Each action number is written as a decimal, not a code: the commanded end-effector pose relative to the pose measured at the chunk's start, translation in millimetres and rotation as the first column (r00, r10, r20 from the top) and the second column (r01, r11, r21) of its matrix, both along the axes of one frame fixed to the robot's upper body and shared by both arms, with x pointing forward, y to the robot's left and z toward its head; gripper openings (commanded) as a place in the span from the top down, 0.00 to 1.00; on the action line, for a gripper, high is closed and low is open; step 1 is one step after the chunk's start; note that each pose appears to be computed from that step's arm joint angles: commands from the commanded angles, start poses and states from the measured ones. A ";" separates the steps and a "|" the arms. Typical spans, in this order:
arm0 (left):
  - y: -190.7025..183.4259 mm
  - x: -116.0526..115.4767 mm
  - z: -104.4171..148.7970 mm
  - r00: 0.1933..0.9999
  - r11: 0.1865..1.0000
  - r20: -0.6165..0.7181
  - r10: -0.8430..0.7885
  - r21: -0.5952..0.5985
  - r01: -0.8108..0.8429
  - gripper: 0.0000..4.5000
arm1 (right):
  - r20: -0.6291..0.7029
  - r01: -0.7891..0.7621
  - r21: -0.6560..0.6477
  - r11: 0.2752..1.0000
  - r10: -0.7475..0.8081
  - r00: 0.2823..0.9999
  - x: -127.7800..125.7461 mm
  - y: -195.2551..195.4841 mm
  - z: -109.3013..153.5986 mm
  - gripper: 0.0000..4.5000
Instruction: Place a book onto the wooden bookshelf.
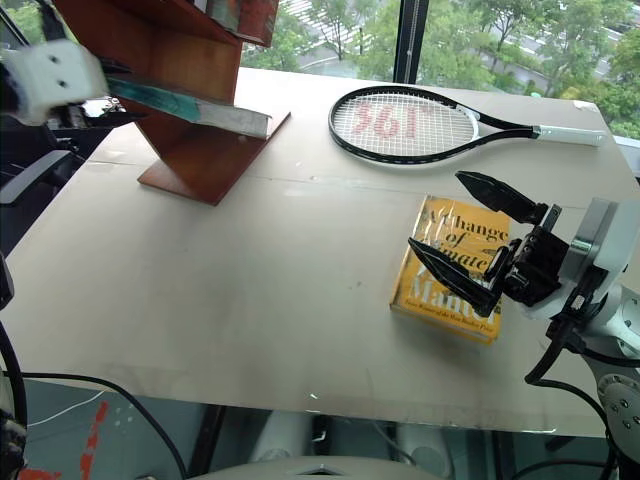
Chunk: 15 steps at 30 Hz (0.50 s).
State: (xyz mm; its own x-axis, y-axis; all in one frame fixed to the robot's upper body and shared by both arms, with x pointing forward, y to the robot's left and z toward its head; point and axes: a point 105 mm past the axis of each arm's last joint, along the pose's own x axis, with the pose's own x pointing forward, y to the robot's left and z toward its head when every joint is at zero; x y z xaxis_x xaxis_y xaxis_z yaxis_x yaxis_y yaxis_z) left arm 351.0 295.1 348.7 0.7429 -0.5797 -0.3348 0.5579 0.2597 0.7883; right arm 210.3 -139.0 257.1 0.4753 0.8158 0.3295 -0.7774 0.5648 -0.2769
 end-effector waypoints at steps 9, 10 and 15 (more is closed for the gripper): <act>-158.4 -102.6 -65.8 0.762 0.692 -0.327 -0.558 -0.691 0.210 0.33 | 0.001 -0.018 -0.021 1.000 0.019 1.000 0.7 -7.6 6.2 0.00; -162.5 -102.7 -74.5 0.770 0.676 -0.323 -0.551 -0.714 0.185 0.33 | -0.004 -0.006 -0.030 1.000 0.006 1.000 1.3 -9.2 4.5 0.00; -175.7 -79.6 -138.5 0.855 0.653 -0.330 -0.400 -0.757 0.014 0.33 | -0.139 0.187 -0.185 0.965 -0.214 0.967 11.9 -49.4 -42.7 0.00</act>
